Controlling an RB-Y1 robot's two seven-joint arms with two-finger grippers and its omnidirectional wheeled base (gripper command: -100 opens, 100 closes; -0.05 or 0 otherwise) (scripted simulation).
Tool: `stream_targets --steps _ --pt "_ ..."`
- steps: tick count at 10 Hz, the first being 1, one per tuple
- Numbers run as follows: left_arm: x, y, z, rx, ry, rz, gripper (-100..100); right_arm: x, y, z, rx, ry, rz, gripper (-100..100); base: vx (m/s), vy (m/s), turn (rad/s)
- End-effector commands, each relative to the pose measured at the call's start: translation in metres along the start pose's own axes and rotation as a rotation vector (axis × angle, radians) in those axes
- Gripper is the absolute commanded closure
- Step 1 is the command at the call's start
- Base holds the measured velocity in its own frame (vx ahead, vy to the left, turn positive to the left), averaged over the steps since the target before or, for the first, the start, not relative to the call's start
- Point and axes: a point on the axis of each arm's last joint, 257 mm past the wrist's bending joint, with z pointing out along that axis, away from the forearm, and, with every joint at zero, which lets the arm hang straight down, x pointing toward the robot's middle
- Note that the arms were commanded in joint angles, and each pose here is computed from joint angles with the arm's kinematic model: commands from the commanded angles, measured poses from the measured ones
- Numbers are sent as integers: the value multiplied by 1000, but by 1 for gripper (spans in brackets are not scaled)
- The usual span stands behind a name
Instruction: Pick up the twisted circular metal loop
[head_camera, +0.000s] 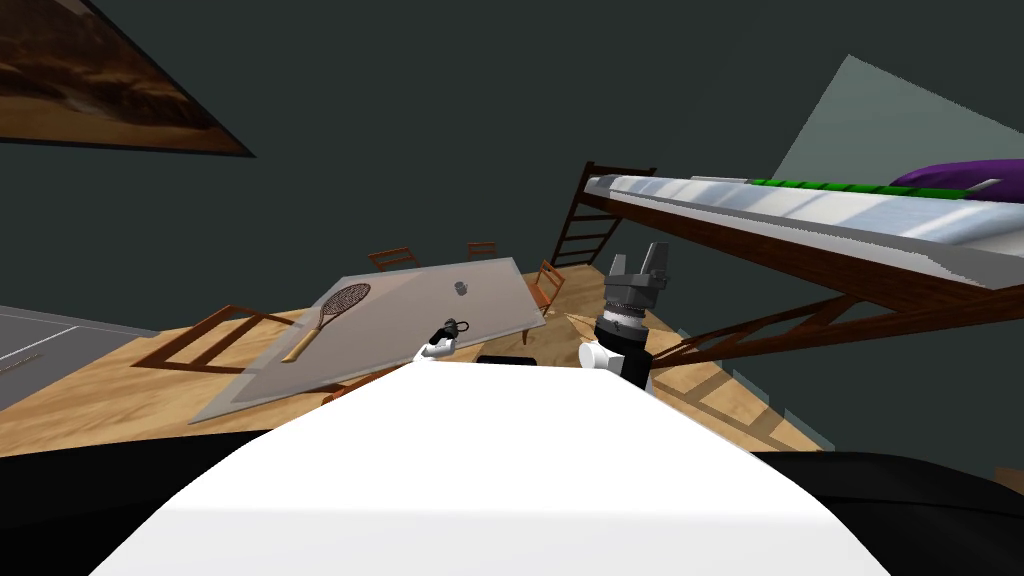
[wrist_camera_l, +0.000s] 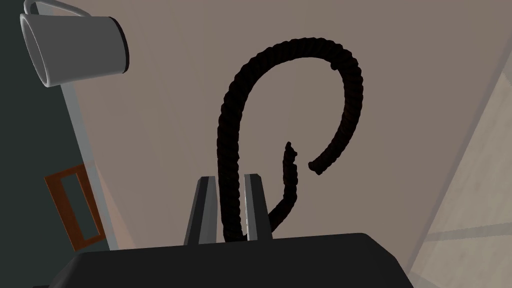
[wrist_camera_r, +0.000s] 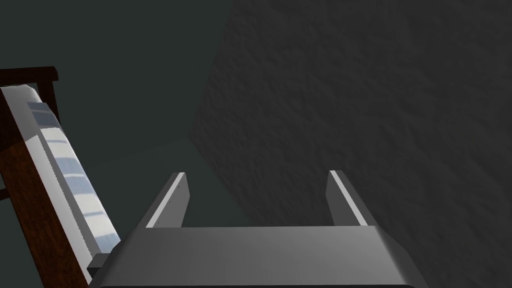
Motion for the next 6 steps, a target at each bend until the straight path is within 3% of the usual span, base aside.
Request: stream_targets --steps 1,2,5,6 --pt "0 0 0 0 0 0 0 0 0 0 0 0 0 0 0 0 0" --pt "-1 -7 0 -1 -1 -1 100 0 0 0 0 0 0 0 -59 -34 -12" --pt "-1 -14 1 1 -1 -1 100 0 0 0 0 0 0 0 -91 -29 -5" --pt "-1 -14 1 -2 -2 -2 0 0 0 0 0 0 0 0 -10 -3 2"
